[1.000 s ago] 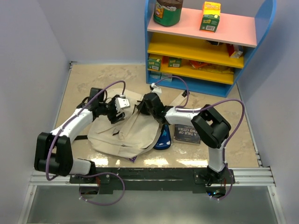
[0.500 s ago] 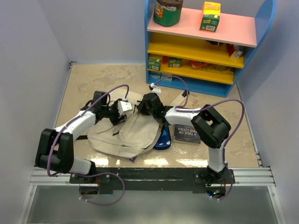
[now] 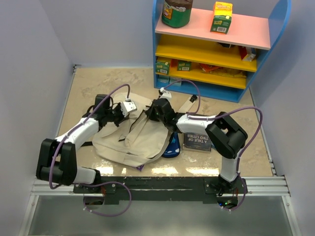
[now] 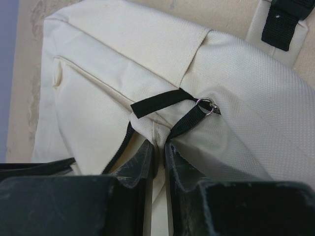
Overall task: Pack the student bag
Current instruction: Unzip the student bag at the center of the board, then pick up the stationery from the center of the board.
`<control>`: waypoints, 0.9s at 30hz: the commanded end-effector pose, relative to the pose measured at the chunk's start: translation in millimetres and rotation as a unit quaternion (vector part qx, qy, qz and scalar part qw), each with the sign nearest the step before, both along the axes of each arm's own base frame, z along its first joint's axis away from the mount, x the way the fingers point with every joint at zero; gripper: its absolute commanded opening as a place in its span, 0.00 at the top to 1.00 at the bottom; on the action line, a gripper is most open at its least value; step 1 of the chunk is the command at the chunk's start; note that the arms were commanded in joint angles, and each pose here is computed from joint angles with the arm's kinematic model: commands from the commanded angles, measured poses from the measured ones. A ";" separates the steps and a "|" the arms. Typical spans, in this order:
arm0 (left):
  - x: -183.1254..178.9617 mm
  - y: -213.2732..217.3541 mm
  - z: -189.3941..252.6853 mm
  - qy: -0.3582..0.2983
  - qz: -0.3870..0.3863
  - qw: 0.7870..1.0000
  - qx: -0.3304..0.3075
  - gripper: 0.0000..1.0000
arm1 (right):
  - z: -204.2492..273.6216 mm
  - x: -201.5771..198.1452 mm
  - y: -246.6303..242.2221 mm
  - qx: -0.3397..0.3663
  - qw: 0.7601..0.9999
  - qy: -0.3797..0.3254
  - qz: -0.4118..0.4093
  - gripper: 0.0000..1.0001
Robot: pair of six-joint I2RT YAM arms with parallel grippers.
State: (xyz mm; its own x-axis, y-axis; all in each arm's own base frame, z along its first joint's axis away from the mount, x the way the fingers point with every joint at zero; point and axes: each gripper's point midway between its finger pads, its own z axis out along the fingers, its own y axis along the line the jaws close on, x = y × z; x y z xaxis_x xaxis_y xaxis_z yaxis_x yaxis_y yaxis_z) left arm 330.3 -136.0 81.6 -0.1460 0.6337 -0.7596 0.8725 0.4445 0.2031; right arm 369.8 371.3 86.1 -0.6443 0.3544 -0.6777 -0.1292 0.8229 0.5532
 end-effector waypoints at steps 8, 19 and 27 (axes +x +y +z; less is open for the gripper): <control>6.5 7.5 82.4 -0.065 0.021 0.994 -0.086 1.00 | 7.6 -5.1 -2.7 -0.005 1.000 -0.024 0.017 1.00; 3.1 8.4 93.0 -0.058 0.018 0.992 -0.109 1.00 | 53.1 -2.7 -23.2 -0.023 0.998 -0.051 0.005 0.52; 0.1 9.7 102.1 -0.068 0.018 0.992 -0.107 1.00 | 75.1 -7.9 -181.3 -0.122 0.965 0.086 -0.217 0.19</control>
